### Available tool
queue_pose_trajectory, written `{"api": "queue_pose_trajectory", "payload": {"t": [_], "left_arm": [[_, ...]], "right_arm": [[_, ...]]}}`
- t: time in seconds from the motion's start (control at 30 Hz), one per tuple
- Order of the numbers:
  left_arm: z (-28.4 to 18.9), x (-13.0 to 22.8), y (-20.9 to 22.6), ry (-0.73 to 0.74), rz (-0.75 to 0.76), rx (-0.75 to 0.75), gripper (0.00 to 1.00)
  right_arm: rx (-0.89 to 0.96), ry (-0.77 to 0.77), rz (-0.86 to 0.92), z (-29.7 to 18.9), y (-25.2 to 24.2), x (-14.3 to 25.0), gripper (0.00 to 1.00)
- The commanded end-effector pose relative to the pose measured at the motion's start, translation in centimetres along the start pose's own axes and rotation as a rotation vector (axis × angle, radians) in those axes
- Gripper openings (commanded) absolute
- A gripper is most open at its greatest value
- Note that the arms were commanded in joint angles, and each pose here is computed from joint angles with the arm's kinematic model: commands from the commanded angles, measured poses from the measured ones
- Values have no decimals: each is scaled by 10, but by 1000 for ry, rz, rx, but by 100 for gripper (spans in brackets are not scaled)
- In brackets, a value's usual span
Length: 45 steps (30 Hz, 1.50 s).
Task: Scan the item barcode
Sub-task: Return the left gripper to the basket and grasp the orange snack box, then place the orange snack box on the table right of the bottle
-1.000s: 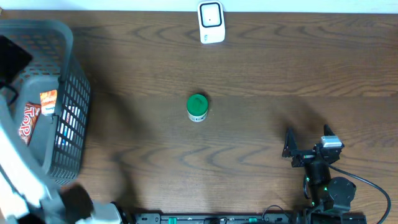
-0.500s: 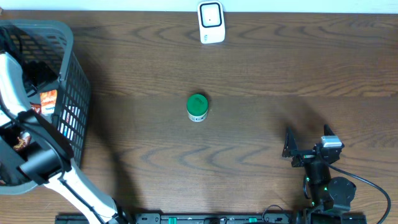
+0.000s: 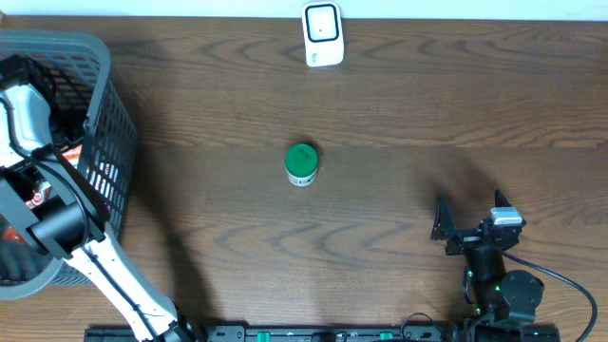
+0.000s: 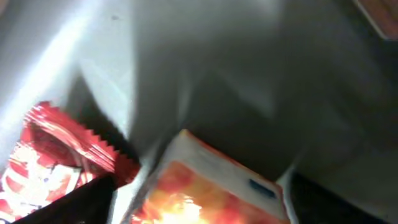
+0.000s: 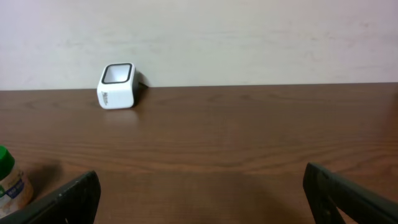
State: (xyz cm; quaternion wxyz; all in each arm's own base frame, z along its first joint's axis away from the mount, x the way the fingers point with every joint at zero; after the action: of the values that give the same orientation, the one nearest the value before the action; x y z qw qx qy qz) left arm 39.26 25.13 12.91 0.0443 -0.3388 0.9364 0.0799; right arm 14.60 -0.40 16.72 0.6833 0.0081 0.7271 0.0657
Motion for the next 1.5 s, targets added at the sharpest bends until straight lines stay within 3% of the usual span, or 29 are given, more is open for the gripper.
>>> {"api": "queue_pose_trajectory", "payload": {"t": [0.0,0.07,0.13,0.33,0.47,0.57,0.77,0.9,0.97,1.07,1.17,1.3,1.47], "left_arm": [[44,14,-6,129,32,-20,75],[42,15,-6,131,33,-21,60],[41,16,-5,142,31,-22,52],[14,15,-1,118,27,-23,51],[-80,5,12,-80,-3,-8,52],[-169,17,27,-285,-80,29,52],[-339,102,57,-727,-206,207,53],[-427,184,44,-961,-113,640,53],[-451,212,30,-1007,-54,795,54],[-464,241,0,-964,87,946,54],[-450,261,-45,-808,259,989,54],[-406,295,-118,-608,488,891,54],[-345,342,-213,-534,702,727,54]], "right_arm": [[-6,2,9,0,1,1,99],[-6,2,9,0,1,1,99],[-6,2,9,0,1,1,99],[-6,2,9,0,1,1,99],[-6,2,9,0,1,1,99],[-6,2,9,0,1,1,99],[-6,2,9,0,1,1,99],[-6,2,9,0,1,1,99],[-6,2,9,0,1,1,99],[-6,2,9,0,1,1,99],[-6,2,9,0,1,1,99],[-6,2,9,0,1,1,99],[-6,2,9,0,1,1,99]]}}
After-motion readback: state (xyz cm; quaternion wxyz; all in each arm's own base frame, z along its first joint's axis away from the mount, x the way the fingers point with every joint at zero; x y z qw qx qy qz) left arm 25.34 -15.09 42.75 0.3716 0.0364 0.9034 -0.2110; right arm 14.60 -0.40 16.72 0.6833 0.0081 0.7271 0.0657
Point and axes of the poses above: each gripper's point midway between its finger pads, its own z axis out along the fingers, its own y axis along the line the jaws close on, x = y × z, the point moved 10 cm from there along -z, back along the fingers, and after that the axes turned 3 degrees about z, right-handed, at the moved point
